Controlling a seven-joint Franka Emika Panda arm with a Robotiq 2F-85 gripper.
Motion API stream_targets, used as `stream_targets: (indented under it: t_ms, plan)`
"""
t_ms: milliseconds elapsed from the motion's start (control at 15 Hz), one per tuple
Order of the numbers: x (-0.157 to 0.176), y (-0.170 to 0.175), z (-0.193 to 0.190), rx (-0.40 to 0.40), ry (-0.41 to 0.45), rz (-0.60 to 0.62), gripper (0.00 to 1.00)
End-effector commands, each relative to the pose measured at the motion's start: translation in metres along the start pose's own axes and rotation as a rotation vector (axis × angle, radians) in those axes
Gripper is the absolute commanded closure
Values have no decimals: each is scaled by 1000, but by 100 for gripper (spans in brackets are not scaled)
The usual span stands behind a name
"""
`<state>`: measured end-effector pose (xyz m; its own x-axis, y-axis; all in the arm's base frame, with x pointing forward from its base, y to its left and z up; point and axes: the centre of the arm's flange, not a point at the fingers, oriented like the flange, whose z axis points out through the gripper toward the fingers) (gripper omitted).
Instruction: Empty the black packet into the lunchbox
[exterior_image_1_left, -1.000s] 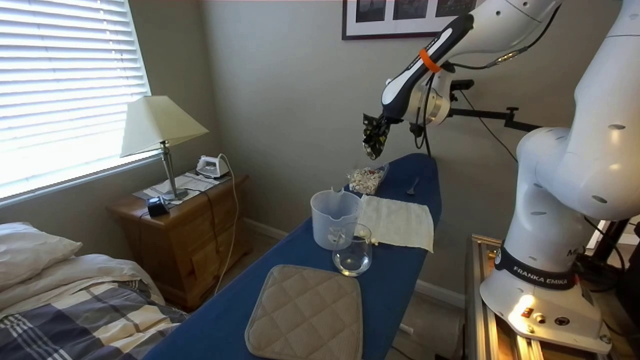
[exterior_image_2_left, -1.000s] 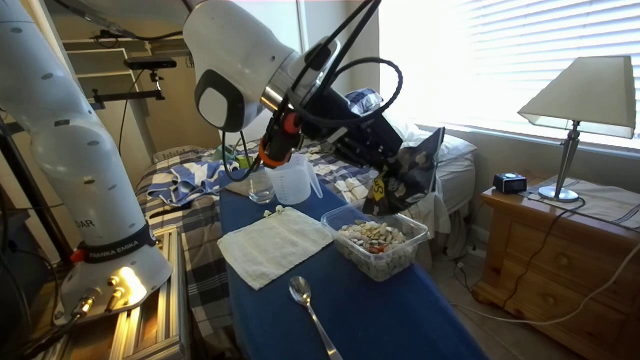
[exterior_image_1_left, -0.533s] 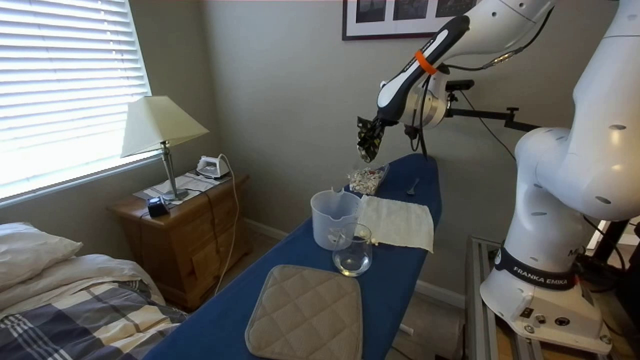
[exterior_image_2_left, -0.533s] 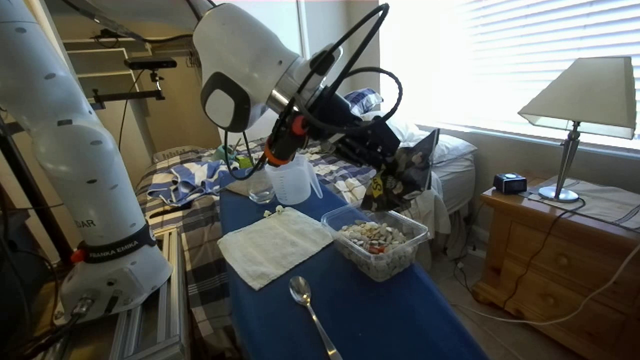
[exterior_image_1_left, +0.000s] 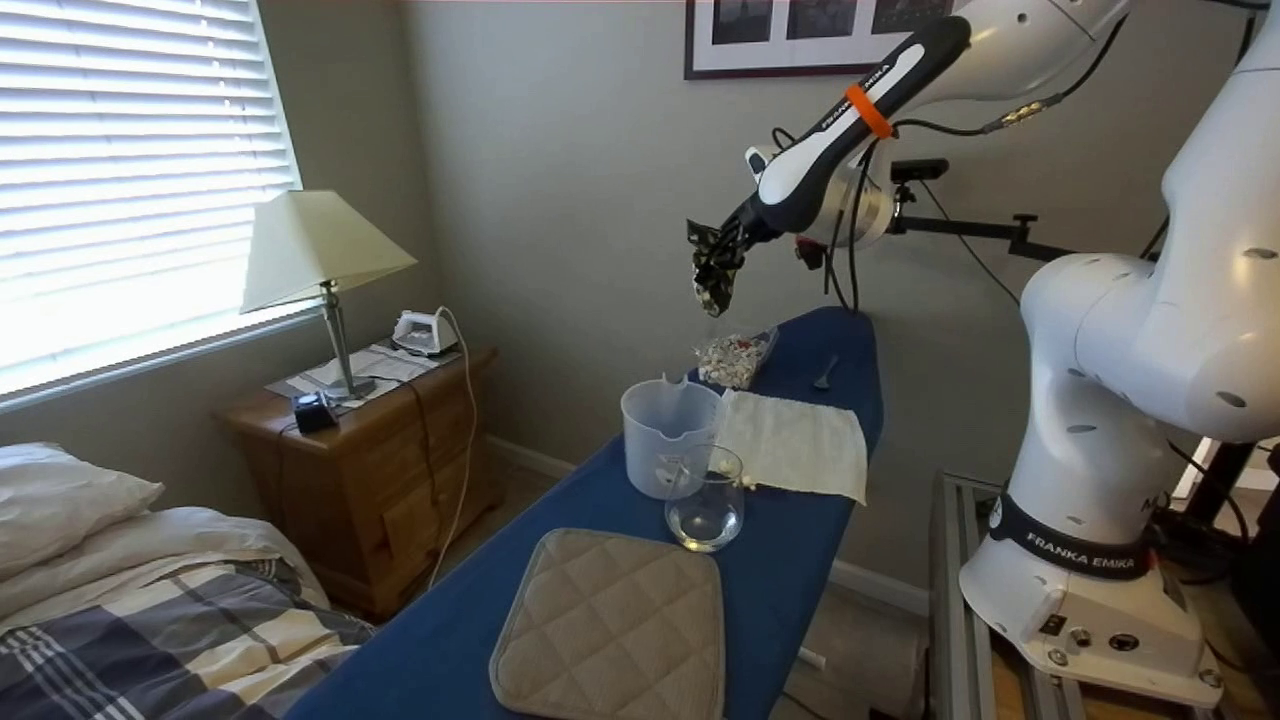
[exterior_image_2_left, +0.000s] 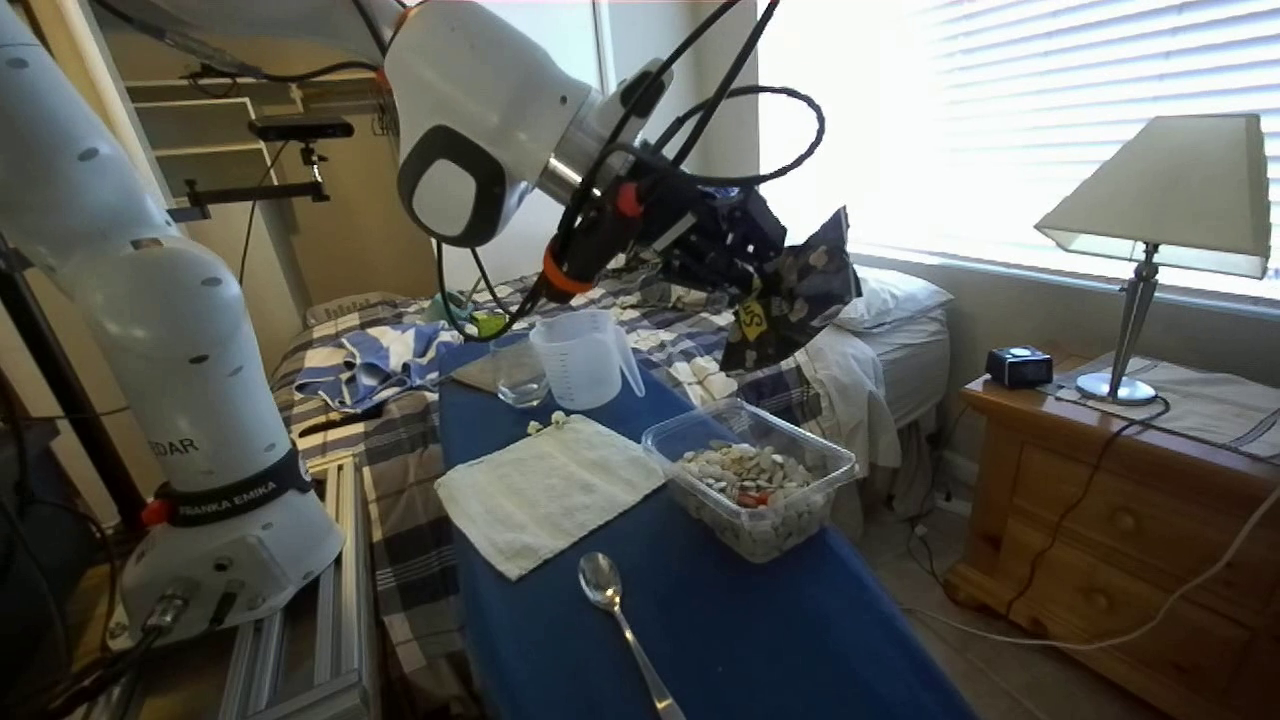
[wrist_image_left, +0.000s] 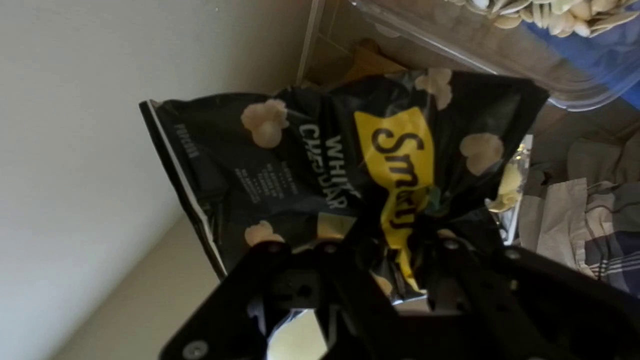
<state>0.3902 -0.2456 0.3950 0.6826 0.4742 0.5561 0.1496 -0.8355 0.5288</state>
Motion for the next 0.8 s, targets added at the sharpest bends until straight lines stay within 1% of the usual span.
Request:
stream_targets:
  t_ms: [0, 67, 200, 333, 400, 467, 533, 600, 667, 733]
  plan:
    - [-5, 11, -2, 14, 53, -81, 95]
    - [-5, 13, -3, 9, 54, -98, 95]
    - [-12, 16, -9, -14, -6, -74, 95]
    - [-17, 23, -8, -43, 10, -79, 95]
    - [-22, 22, -13, -58, -76, -31, 95]
    - [-23, 30, -6, -60, 15, -100, 95]
    - [-29, 29, -11, -72, -87, -41, 95]
    - [-27, 34, -7, -67, 16, -113, 95]
    - [-32, 29, -16, -69, -96, -56, 95]
    - [-30, 32, -13, -68, -14, -126, 95]
